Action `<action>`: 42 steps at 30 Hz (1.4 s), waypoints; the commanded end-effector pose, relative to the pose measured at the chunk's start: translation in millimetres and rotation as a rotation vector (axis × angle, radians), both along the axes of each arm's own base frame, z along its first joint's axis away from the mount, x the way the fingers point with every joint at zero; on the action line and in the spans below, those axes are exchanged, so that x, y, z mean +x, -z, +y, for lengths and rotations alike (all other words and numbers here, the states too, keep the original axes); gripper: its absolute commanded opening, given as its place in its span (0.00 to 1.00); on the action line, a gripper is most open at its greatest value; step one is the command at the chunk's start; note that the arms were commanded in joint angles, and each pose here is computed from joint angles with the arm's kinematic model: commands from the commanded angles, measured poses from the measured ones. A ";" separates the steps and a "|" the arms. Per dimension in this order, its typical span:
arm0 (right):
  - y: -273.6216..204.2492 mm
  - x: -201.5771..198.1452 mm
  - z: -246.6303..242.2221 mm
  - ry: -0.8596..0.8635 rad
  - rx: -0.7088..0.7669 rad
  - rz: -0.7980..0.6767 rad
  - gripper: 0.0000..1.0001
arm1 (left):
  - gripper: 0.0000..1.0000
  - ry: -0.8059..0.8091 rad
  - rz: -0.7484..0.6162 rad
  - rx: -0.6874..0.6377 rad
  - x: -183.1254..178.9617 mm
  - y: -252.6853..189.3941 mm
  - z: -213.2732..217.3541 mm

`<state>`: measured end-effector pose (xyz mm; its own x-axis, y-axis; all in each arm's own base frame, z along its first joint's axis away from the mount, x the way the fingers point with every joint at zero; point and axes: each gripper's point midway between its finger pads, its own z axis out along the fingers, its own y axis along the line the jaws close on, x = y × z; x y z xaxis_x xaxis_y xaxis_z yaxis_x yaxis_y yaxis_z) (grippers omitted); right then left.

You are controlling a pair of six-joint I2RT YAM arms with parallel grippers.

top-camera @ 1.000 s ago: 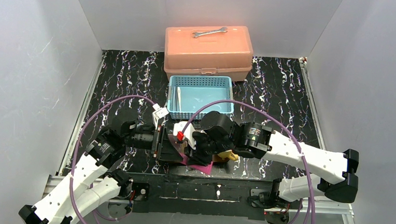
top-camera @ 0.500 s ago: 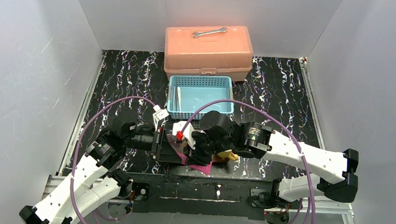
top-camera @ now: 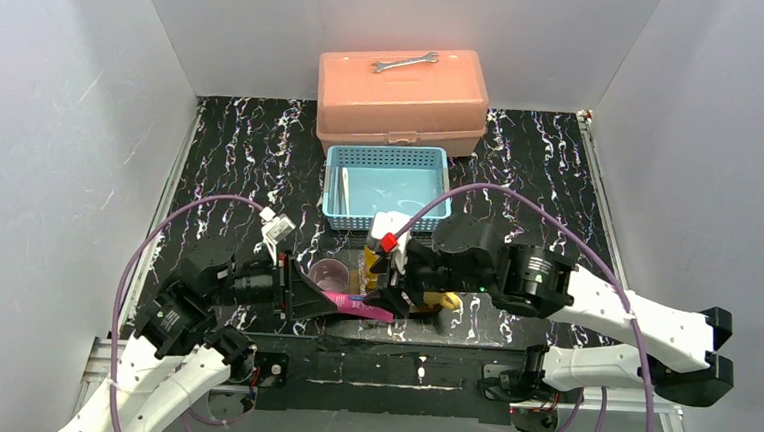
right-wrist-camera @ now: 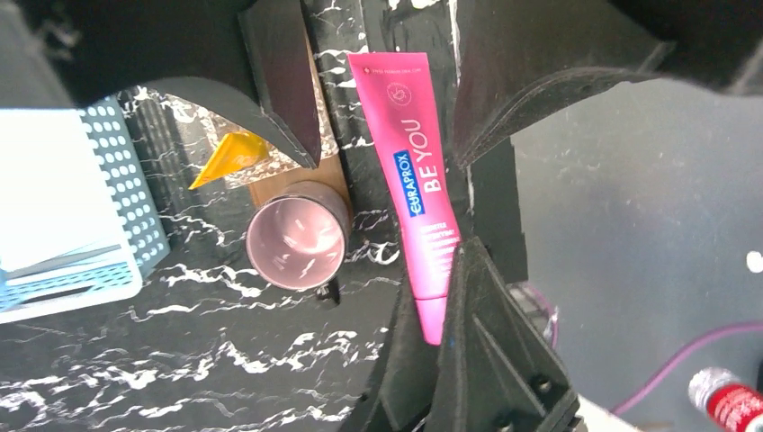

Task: Prepare toiletry sets of a toothbrush and toothpaste on the tray

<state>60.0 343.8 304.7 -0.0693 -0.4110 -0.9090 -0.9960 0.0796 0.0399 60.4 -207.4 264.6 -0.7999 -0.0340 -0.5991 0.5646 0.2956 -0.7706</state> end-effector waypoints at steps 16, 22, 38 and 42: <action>-45.6 54.6 -16.0 0.464 0.422 0.262 0.64 | 0.00 -0.232 -0.166 -0.104 5.4 -45.9 29.0; -59.2 65.6 -22.2 0.467 0.568 0.393 0.64 | 0.00 -0.258 -0.211 -0.143 1.4 -64.2 35.9; -70.5 38.9 -18.7 0.159 0.764 0.655 0.64 | 0.00 -0.292 -0.267 -0.249 1.9 -93.1 39.0; -71.3 31.2 -16.3 0.098 0.768 0.666 0.64 | 0.00 -0.296 -0.273 -0.265 5.4 -96.9 37.1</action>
<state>109.4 330.3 341.5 -0.6749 0.2670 -0.6879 -0.7041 0.0460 0.7086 65.0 -171.4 336.8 -0.6053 -0.3612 -0.7093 0.6296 0.3280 -0.7043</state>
